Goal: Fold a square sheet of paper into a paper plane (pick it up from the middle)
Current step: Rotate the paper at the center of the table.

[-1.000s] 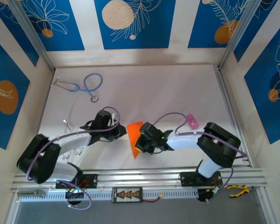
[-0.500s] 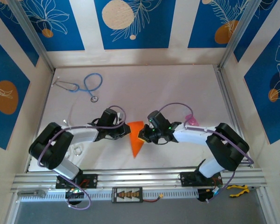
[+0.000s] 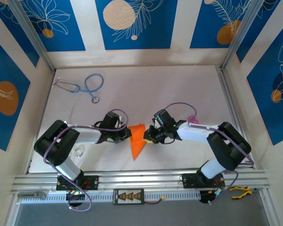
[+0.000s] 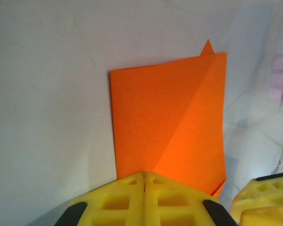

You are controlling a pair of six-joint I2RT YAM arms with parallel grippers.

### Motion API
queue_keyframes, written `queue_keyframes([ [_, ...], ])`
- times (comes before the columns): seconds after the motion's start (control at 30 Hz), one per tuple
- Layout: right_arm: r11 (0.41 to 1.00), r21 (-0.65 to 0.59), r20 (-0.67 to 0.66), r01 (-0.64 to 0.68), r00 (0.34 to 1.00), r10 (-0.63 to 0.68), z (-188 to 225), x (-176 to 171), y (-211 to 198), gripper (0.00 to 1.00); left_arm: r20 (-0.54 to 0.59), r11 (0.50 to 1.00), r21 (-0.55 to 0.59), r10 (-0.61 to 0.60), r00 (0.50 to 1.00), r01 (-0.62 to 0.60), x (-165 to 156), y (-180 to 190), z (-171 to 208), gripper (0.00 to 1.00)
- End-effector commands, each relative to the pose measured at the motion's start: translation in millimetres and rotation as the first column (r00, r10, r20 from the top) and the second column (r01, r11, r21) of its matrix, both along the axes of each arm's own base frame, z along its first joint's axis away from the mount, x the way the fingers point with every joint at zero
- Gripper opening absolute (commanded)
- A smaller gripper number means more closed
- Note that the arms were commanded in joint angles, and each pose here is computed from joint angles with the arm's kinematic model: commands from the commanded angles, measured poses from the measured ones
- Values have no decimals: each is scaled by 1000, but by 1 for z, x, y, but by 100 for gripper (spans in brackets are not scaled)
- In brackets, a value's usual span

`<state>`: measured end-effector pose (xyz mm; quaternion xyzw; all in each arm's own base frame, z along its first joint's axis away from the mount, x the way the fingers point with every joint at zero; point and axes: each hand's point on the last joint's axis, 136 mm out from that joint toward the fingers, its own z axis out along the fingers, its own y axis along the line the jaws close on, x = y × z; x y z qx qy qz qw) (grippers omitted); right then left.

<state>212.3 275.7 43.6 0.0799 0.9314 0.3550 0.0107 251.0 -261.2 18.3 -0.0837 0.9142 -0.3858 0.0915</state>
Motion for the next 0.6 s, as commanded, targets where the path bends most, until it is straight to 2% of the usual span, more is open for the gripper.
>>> queue_keyframes([
  [0.0,999,3,-25,-38,999,38,0,-2,0,22,-29,999,39,0,1000,1,-12,8,-16,4],
  [0.27,1000,-25,-32,2,999,-3,-5,5,-14,28,-44,999,41,-3,999,5,-16,10,-24,4],
  [0.33,1000,0,-32,7,999,-7,-5,8,-13,33,-41,999,37,-5,999,6,-15,9,-23,4],
  [0.57,995,99,-59,-7,998,13,-6,18,1,32,-40,1000,28,-5,999,6,-14,7,-22,4],
])
